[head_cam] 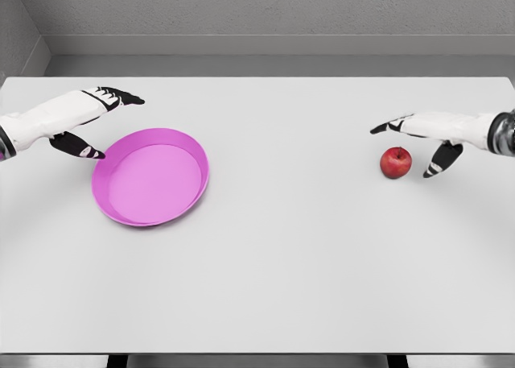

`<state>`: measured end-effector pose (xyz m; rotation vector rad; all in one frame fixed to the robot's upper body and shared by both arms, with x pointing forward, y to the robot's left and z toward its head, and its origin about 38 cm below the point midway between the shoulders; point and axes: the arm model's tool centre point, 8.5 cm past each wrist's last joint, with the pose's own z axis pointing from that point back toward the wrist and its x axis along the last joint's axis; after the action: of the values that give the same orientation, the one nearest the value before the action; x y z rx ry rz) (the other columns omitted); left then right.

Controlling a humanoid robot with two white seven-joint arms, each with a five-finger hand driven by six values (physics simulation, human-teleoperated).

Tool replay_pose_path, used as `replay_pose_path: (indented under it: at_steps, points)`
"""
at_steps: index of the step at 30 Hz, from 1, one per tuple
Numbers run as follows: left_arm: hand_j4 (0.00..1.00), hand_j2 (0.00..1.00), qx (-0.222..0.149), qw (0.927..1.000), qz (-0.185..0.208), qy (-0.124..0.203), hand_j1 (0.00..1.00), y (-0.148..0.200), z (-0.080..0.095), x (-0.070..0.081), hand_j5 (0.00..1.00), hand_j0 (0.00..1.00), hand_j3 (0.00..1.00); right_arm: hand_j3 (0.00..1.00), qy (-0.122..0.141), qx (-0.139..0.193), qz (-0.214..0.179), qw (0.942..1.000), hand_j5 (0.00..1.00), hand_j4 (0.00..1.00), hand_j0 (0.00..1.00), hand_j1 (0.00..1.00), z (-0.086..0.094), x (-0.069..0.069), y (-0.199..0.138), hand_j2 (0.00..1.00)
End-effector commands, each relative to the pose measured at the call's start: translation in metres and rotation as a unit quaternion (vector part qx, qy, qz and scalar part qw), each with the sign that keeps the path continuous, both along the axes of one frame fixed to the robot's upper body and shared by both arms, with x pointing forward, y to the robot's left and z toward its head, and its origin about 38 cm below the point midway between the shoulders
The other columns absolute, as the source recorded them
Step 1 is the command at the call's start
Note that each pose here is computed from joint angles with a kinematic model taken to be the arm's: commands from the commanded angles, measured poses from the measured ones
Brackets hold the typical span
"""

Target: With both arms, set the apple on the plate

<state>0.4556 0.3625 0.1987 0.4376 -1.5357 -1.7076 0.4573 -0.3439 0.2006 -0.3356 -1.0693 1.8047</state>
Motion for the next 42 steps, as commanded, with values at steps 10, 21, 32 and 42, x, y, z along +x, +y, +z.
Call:
replay_pose_path:
  at_steps: [10,21,32,42]
  points:
    - [1.00,1.00,-0.005,1.0000,0.008,0.001,1.00,0.004,0.000,0.001,1.00,1.00,1.00,1.00,0.021,-0.005,0.002,0.9998,1.00,1.00,1.00,1.00,-0.017,0.007,0.010,1.00]
    - [1.00,1.00,-0.006,1.0000,0.007,0.001,1.00,0.002,-0.001,0.001,1.00,1.00,1.00,0.91,0.028,-0.009,0.001,0.9996,0.91,0.91,0.91,0.91,-0.022,0.006,0.010,0.91]
    - [1.00,1.00,-0.003,1.0000,0.008,0.001,1.00,0.006,0.000,0.001,1.00,1.00,1.00,0.75,0.043,-0.015,0.003,0.9990,0.75,0.75,0.75,0.75,-0.035,0.004,0.011,0.75]
    - [1.00,1.00,-0.002,1.0000,0.008,0.000,1.00,0.005,0.001,0.000,1.00,1.00,1.00,0.49,0.045,-0.016,0.008,0.9988,0.49,0.49,0.49,0.49,-0.036,0.003,0.013,0.49]
